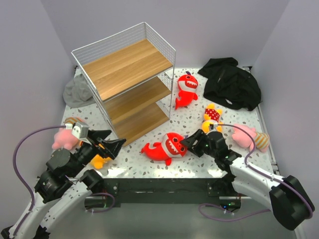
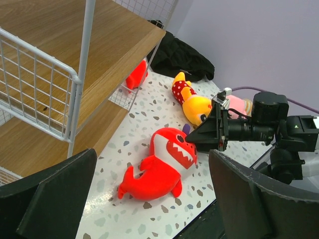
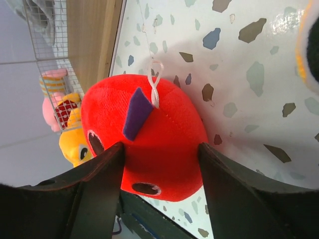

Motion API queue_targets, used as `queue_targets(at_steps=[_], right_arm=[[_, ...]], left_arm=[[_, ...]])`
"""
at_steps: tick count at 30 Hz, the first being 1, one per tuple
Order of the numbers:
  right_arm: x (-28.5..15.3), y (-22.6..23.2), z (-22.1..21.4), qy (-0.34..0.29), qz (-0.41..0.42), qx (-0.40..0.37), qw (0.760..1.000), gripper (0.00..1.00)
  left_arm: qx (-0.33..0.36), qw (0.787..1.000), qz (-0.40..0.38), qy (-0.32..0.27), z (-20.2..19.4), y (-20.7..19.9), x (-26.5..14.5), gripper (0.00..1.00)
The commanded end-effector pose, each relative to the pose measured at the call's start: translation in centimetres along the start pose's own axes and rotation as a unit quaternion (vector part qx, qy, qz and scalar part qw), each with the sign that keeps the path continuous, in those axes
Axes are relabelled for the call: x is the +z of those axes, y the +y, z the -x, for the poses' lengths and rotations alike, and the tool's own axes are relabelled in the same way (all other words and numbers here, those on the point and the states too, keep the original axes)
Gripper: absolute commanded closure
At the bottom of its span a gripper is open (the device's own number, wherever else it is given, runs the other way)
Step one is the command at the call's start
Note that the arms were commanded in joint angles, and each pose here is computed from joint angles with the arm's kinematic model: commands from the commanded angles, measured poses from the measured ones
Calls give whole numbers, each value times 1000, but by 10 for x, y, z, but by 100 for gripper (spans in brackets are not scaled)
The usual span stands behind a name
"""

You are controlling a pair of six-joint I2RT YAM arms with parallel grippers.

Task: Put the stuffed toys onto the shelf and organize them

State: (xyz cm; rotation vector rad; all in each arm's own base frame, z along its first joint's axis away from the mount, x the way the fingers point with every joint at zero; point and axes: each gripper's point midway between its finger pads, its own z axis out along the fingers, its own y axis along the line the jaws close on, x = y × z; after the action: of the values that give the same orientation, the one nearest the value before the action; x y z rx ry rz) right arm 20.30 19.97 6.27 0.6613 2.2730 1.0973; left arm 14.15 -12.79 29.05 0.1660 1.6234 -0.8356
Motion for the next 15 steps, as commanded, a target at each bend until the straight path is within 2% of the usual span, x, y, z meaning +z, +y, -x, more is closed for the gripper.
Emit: queue_targets(at_steps=[1,5,6,12,15], right_arm=[[-1,0,8,-12,-17,-55,998,53],[-17,-5,24,-20,-83,-147,985,71],[-20,9,33,-31,-80,-164,983,76],[-29,18,43,-1,-114,-259,959,83],[-29,25,40,38,-113,-312,942,84]], left_arm=[[-5,1000,-1,-5,3,-1,2,0],[-5,1000,-2,-6,3,-2,1,1],[-5,1000,-2,-9,5,-2,1,0],[-5,1000,-5,-15,7,-2,-2,0],[-5,1000,-5,-15,6,-3,-2,1]])
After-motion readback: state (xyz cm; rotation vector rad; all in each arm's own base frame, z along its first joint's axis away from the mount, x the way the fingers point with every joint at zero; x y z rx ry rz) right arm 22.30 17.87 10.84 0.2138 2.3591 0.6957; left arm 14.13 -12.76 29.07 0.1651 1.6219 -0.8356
